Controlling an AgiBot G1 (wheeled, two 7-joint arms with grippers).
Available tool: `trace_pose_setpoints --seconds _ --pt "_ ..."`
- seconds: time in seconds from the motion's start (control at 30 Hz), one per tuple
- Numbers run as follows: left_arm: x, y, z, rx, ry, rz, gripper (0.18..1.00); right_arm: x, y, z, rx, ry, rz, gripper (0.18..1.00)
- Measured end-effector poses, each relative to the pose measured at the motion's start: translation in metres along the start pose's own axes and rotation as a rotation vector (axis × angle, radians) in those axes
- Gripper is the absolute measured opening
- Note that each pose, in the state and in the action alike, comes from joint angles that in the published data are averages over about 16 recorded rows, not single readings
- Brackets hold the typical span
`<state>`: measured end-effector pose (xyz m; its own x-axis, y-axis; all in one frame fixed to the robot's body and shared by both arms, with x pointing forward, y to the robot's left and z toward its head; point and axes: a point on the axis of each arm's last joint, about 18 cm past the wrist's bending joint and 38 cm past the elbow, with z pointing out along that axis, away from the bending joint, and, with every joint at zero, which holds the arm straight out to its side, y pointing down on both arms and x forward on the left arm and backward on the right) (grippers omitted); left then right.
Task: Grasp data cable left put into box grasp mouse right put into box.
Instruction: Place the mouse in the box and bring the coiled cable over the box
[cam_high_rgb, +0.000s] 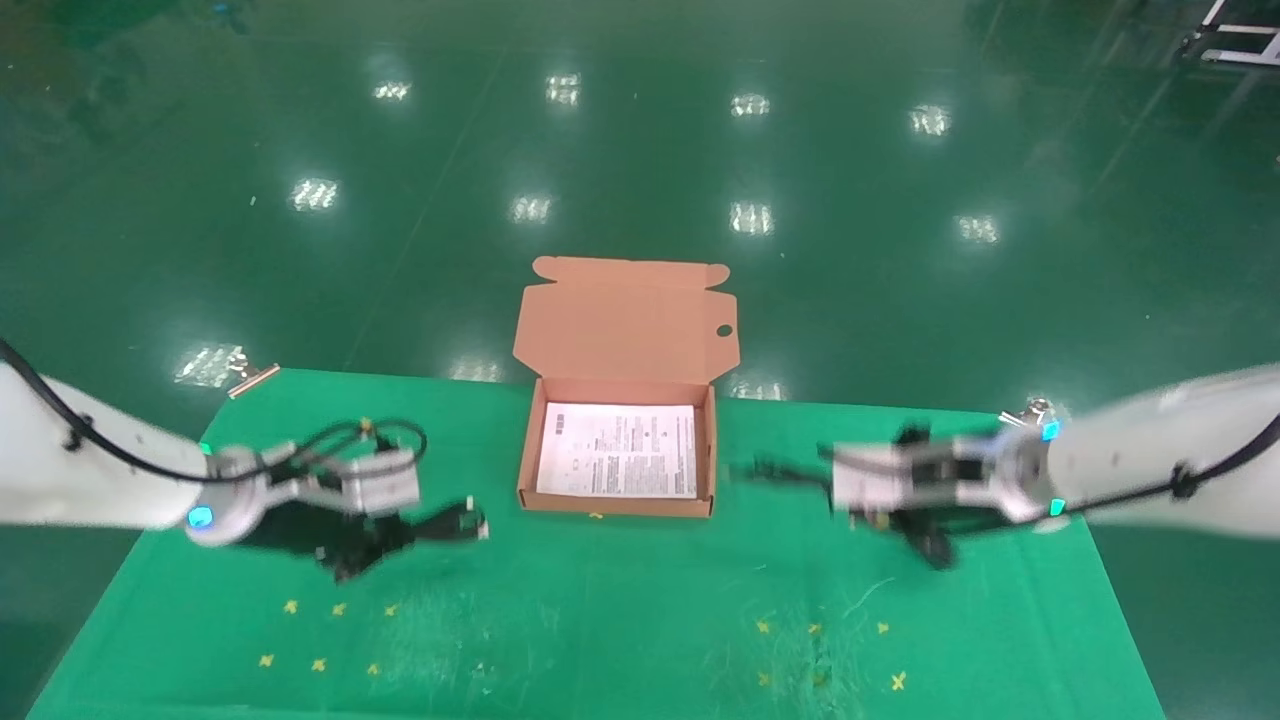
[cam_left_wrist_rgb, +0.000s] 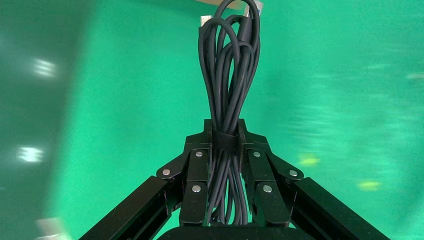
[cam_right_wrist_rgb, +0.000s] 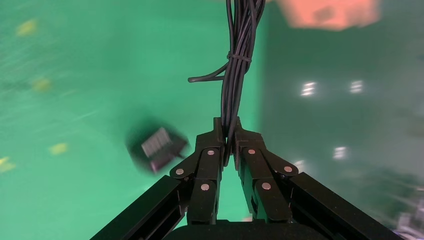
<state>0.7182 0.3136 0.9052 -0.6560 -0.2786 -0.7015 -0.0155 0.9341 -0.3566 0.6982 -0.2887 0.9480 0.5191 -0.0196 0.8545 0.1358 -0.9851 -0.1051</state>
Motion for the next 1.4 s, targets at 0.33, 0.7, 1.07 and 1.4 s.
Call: trace_pose_setpoints --seconds 0.33,0.7,1.07,1.4 --pt "-0.041 -0.046 -0.038 0.063 -0.211 0.119 0.269 0.087 -0.058 -0.042 0.125 0.250 -0.046 0.209" --pt "-0.072 -0.097 -0.068 0.140 -0.379 0.190 0.269 0.157 -0.126 -0.063 0.264 0.423 -0.099 0.209" --pt "-0.088 -0.119 -0.086 0.170 -0.460 0.219 0.268 0.188 -0.162 -0.072 0.324 0.478 -0.144 0.209" --pt "-0.088 -0.105 -0.084 0.137 -0.463 0.201 0.268 0.183 -0.167 -0.062 0.336 0.454 -0.148 0.209"
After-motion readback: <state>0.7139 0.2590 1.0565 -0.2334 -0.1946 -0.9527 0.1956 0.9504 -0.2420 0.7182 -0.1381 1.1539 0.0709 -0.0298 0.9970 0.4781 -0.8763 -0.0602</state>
